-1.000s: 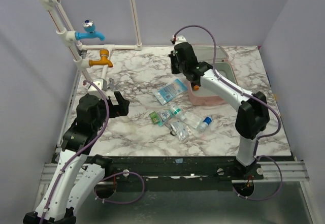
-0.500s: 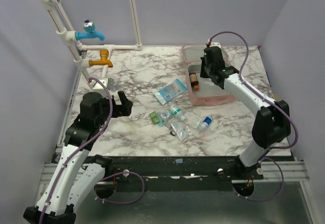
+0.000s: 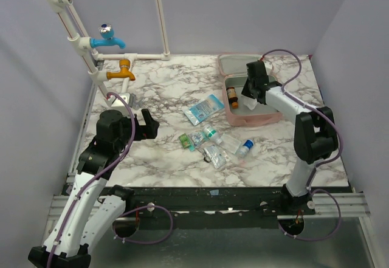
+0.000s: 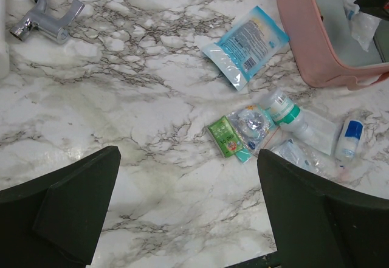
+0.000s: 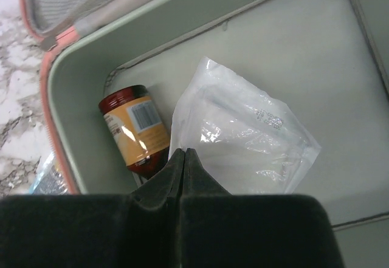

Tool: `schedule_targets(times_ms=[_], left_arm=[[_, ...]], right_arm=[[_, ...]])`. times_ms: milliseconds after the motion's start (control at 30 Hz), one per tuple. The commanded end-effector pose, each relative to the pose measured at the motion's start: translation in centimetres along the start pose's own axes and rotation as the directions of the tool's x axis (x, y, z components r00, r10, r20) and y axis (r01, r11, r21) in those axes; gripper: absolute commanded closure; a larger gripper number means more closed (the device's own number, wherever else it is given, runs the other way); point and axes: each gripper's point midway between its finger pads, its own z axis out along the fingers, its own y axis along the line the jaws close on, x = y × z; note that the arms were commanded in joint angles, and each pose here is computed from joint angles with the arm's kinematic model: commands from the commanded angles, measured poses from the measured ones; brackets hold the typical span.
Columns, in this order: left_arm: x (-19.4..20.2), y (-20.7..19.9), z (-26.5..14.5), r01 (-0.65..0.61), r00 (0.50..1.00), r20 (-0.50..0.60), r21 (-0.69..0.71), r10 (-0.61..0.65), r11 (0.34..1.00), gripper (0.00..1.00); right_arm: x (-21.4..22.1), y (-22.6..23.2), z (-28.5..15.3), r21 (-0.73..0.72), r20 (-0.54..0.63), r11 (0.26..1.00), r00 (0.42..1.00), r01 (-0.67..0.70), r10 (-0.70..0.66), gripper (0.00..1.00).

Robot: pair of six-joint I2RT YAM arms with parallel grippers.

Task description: Organize the medicine kit

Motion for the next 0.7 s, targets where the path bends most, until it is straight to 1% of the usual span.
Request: schedule_targets(times_ms=[0, 267, 433, 500, 600, 667], left_arm=[[-0.7, -0.4, -0.4, 0.005, 1.000, 0.011, 0.017, -0.005, 1.000, 0.01], [0.0, -1.3, 0.2, 0.036, 0.999, -0.030, 0.059, -0.034, 0.998, 0.01], [0.6, -2.6, 0.9, 0.063, 0.996, -0.065, 0.131, -0.055, 0.989, 0.01], [1.1, -2.8, 1.2, 0.073, 0.993, -0.097, 0.137, -0.060, 0.988, 0.01], [2.1, -3.0, 2.1, 0.095, 0.986, -0.150, 0.142, -0.073, 0.985, 0.01], [2.9, -3.0, 2.9, 0.106, 0.980, -0.184, 0.131, -0.081, 0.986, 0.01]], right_arm=[[-1.6, 0.0, 2.4, 0.036, 0.076, 0.984, 0.983, -0.173, 0.170, 0.99], [-1.6, -0.6, 6.3, 0.100, 0.102, 0.947, 0.950, -0.305, 0.295, 0.99], [-1.5, -0.7, 8.1, 0.109, 0.096, 0.923, 0.928, -0.370, 0.360, 0.99], [-1.7, -0.5, 8.4, 0.110, 0.100, 0.920, 0.925, -0.377, 0.367, 0.88], [-2.1, -0.1, 8.6, 0.098, 0.093, 0.927, 0.930, -0.363, 0.355, 0.60], [-2.5, 0.0, 8.3, 0.093, 0.096, 0.934, 0.937, -0.344, 0.336, 0.49]])
